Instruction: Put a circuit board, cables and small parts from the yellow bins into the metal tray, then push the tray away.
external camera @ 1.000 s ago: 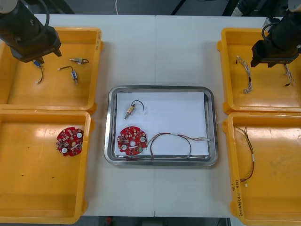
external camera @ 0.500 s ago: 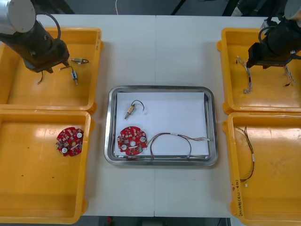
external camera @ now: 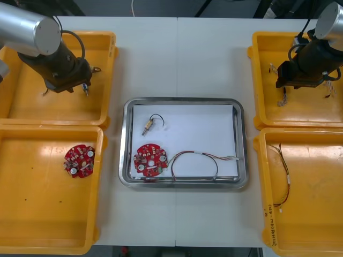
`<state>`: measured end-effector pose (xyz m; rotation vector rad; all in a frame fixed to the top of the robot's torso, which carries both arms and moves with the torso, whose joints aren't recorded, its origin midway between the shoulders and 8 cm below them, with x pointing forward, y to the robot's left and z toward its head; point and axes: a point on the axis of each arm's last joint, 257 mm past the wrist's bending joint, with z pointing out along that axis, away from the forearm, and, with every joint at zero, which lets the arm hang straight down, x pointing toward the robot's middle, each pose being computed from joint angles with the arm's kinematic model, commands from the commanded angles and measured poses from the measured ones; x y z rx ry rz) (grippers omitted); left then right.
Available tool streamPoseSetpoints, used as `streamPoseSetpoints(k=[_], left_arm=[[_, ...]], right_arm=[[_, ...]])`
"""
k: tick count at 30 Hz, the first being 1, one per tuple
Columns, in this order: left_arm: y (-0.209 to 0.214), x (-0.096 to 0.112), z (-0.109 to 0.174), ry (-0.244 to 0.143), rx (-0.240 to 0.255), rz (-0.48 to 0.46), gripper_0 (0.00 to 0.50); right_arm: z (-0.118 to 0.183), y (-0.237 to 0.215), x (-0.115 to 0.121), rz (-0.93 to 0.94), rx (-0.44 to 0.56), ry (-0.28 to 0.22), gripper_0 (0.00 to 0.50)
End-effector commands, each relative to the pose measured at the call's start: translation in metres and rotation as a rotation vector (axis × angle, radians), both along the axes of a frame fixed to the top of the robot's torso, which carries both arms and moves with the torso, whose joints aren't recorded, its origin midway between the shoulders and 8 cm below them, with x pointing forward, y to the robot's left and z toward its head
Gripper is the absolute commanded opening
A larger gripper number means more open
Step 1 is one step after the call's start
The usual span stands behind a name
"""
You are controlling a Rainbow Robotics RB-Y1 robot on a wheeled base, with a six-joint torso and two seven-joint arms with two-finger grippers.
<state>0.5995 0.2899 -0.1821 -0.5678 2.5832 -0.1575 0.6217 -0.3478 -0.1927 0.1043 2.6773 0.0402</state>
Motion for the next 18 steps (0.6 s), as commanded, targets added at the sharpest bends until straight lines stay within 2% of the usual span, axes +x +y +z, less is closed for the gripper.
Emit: streamPoseSetpoints(k=[1, 18], left_arm=[[-0.016, 0.007, -0.002, -0.021, 0.011, -0.059, 0.5], [-0.012, 0.017, -0.015, -0.044, 0.025, -0.052, 0.5]], right_arm=[[-0.006, 0.007, 0.002, -0.013, 0.029, -0.013, 0.5], [-0.023, 0.005, -0.006, -0.021, 0.037, 0.011, 0.5]])
